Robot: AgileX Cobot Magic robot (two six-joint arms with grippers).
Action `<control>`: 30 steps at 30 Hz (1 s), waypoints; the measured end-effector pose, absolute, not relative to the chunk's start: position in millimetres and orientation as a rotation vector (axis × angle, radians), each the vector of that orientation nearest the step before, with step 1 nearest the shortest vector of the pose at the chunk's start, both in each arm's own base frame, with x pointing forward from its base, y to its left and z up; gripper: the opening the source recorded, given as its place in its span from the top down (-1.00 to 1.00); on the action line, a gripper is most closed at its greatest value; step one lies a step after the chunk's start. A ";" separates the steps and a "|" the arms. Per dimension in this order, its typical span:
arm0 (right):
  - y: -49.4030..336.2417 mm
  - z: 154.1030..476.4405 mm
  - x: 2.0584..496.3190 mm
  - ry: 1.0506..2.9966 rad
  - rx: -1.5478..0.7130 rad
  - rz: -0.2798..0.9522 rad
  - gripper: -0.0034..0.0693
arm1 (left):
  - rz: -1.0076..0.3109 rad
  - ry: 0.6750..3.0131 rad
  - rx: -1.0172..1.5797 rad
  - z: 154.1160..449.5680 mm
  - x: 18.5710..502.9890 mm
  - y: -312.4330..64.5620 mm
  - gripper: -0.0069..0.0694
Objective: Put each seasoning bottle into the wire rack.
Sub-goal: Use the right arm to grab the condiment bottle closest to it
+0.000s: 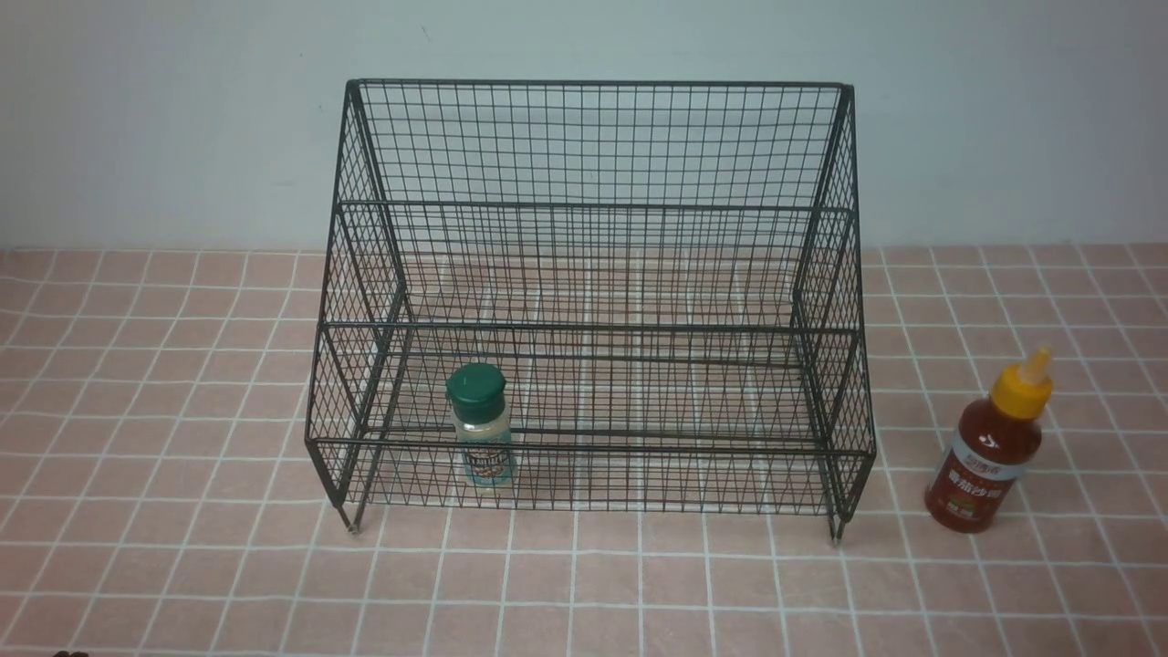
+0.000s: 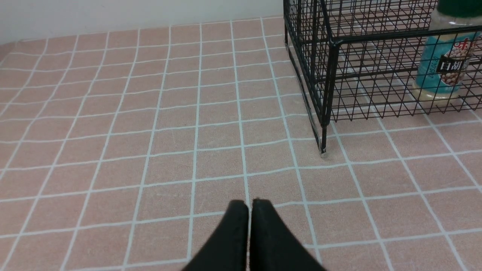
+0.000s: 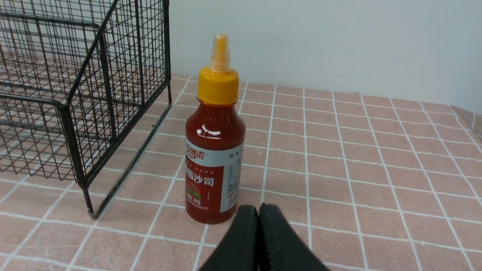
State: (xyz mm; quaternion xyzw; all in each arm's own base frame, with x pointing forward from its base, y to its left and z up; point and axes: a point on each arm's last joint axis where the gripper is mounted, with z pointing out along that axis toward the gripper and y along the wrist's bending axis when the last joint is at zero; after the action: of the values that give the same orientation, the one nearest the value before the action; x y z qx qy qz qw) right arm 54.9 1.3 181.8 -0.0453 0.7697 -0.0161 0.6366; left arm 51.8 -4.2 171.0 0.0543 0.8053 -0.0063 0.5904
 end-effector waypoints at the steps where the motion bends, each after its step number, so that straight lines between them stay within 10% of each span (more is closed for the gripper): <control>1: 1.3 181.8 54.9 1.758 -0.103 -0.037 0.93 | -0.014 1.874 0.127 171.0 51.8 -4.2 0.84; 15: 1.8 184.7 55.6 1.722 -0.082 -0.013 0.93 | -0.014 1.874 0.127 171.0 51.8 -4.2 0.84; 30: -0.6 228.7 51.4 1.217 0.192 0.295 0.93 | -0.014 1.874 0.127 171.0 51.8 -4.2 0.84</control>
State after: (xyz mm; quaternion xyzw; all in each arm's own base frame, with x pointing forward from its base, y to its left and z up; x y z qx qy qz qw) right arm 51.4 -0.6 228.7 0.0898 0.5687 0.1380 0.8059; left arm 51.8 -4.2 171.0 0.0547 0.8053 -0.0060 0.5904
